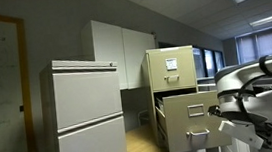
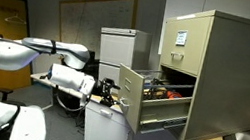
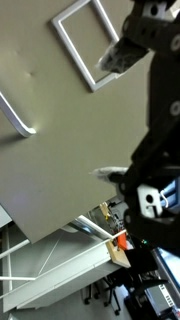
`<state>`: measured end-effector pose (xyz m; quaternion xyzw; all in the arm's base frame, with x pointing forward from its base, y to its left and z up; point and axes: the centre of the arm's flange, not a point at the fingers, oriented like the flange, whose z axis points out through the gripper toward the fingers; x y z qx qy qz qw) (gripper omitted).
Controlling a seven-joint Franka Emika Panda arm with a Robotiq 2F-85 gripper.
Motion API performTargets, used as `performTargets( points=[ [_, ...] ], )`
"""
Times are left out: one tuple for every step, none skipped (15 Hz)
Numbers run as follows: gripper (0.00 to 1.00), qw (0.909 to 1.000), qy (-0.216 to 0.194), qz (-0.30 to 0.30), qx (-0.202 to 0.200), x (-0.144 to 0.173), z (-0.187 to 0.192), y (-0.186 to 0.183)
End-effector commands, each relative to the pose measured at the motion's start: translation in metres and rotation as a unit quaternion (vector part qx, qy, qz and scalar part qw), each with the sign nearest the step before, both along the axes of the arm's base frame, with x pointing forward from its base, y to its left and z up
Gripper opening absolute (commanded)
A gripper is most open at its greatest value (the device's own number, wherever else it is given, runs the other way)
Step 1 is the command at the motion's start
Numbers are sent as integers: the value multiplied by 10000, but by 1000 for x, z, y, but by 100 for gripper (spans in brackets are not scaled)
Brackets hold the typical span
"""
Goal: Pull out the bottom drawer of the file cabinet on the right
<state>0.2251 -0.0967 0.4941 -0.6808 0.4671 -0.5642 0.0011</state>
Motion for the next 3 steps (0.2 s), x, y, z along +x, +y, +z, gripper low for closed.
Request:
performTargets(
  points=[
    [100,9981,315,473,-217,-75,7,27],
    [100,9964,436,689,-221,-77,2,28],
    [100,9939,552,938,-194,-77,0,29]
  ],
)
